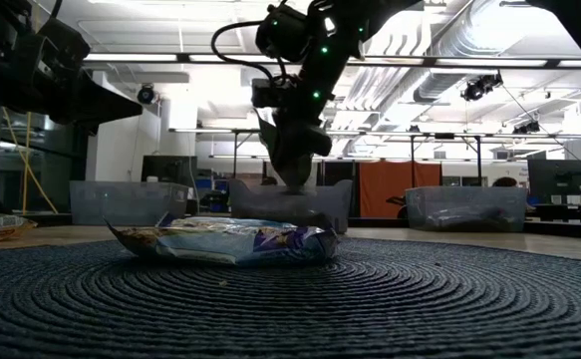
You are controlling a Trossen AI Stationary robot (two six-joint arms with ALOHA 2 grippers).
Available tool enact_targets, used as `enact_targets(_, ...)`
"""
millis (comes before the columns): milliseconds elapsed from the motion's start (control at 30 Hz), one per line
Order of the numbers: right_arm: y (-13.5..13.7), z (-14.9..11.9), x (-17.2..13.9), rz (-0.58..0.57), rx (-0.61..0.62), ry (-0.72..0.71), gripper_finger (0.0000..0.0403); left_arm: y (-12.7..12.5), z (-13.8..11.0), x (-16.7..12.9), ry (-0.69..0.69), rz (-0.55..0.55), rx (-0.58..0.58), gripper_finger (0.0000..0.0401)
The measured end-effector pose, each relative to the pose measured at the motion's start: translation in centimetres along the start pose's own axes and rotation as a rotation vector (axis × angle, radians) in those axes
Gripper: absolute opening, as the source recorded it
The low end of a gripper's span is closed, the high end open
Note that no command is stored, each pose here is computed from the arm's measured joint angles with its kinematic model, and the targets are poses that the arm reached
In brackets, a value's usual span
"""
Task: Pick and place Granola Bars by type
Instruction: Put the yellow granola bar into the right black bin
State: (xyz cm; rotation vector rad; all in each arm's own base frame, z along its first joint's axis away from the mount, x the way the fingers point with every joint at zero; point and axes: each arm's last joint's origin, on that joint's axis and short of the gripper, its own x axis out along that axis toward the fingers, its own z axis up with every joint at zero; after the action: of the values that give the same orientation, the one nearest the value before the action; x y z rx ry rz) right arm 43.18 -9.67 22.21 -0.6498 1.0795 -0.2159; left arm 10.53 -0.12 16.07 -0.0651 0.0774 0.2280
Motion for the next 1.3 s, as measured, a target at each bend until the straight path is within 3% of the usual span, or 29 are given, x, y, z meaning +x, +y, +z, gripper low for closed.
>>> enact_targets(233,0.8,1.8,-0.9,-0.125,0.137,-0.047,0.0156,0.0,0.0,0.0,0.000,0.000,0.000,0.0001)
enact_targets(500,4.0,4.5,-3.2,-0.182,0.309,-0.120,0.0154,0.0,0.0,0.0,0.000,0.000,0.000,0.0001)
enact_targets(833,7.2,8.6,-8.1,-0.097,0.643,-0.298,0.0156,0.0,0.0,0.0,0.000,0.000,0.000,0.0001)
enact_targets(1300,9.7,12.1,-14.1,0.039,0.858,-0.475,0.0156,0.0,0.0,0.0,0.001,0.000,0.001,0.0001)
